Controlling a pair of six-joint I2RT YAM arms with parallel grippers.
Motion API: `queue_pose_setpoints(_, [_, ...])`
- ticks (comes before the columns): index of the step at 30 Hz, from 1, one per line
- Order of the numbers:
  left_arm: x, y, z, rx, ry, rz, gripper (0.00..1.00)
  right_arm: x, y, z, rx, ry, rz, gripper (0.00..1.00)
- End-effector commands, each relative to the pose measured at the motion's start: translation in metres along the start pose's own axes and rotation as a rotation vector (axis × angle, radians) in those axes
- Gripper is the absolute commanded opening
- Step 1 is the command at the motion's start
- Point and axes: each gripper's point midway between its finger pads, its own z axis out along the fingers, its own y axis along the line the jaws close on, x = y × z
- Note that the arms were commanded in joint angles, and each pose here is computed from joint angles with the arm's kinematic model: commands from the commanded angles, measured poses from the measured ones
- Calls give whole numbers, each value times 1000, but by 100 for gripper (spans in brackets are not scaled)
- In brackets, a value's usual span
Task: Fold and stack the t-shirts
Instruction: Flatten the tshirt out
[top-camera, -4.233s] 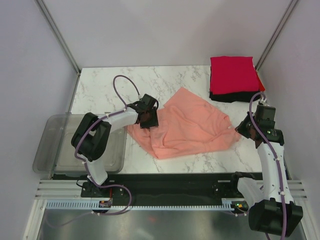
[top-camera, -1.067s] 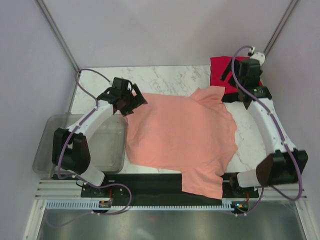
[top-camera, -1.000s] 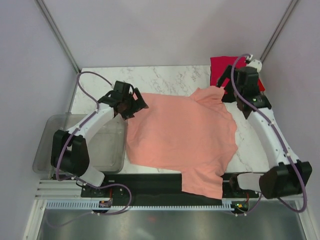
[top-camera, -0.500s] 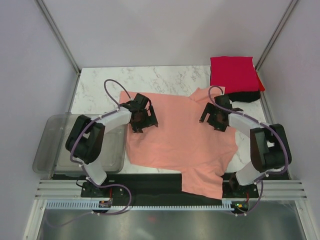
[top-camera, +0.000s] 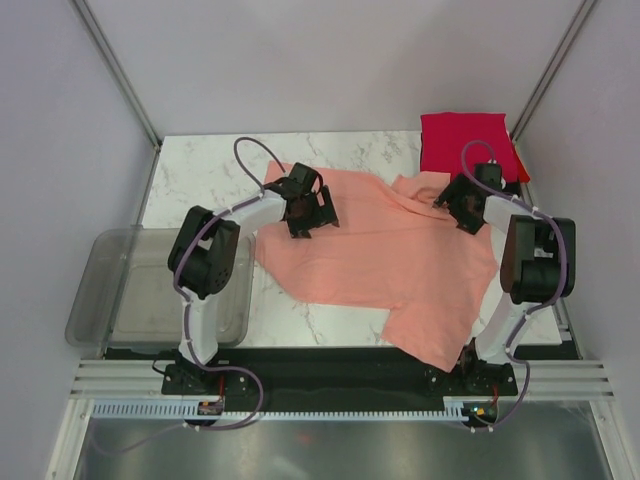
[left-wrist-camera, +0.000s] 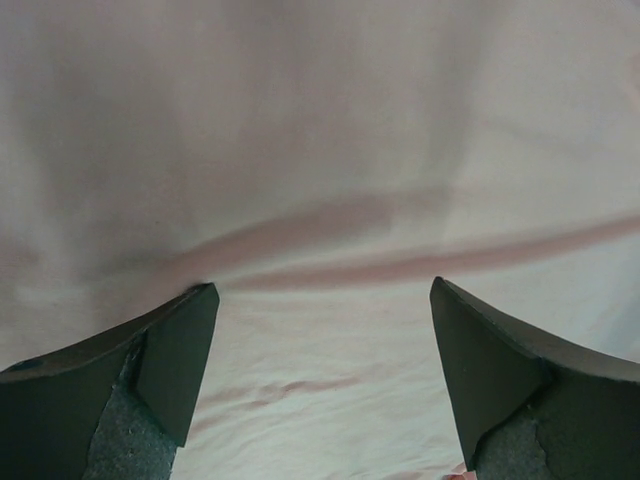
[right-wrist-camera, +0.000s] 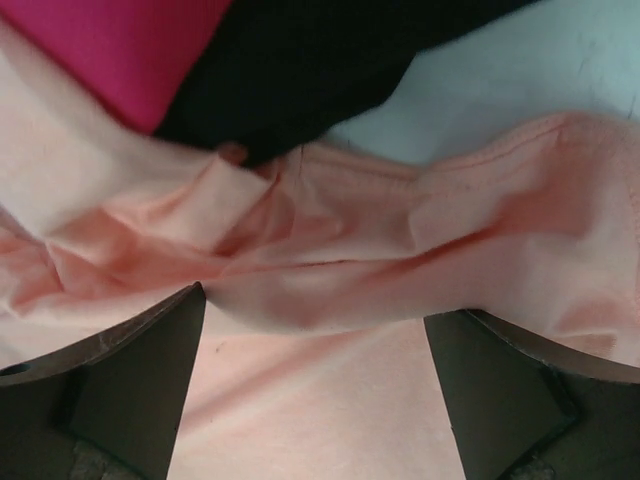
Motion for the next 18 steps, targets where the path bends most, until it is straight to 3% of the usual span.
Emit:
queue_pose_setpoints(1, [0, -19, 12, 56, 46, 27, 94, 7, -38, 16, 170, 70, -38, 98])
queue_pose_setpoints(5, [-18, -64, -31, 125, -19, 82, 95, -39, -13, -1, 155, -29, -70, 98])
queue_pose_setpoints(6, [-30, -80, -60, 153, -74, 113, 95, -59, -1, -16, 137, -83, -93, 98])
queue_pose_setpoints(9, [-38, -74, -117, 111, -171, 127, 96, -77, 21, -54, 110, -159, -170, 98])
queue_pose_setpoints(12, [-23, -40, -140, 35, -207, 106, 96, -72, 40, -88, 81, -181, -231, 98])
queue_pose_setpoints(13, [-23, -34, -166, 44, -259, 82, 96, -63, 37, -96, 102, -162, -246, 98])
queue_pose_setpoints(15, [11, 8, -159, -38, -215, 51, 95, -55, 48, -122, 70, -182, -268, 98])
queue_pose_setpoints(16, [15, 15, -177, -20, -253, 11, 95, -33, 47, -124, 67, -147, -282, 98])
queue_pose_setpoints(18, [46, 51, -166, -83, -211, -31, 91, -4, 48, -143, 29, -136, -283, 98])
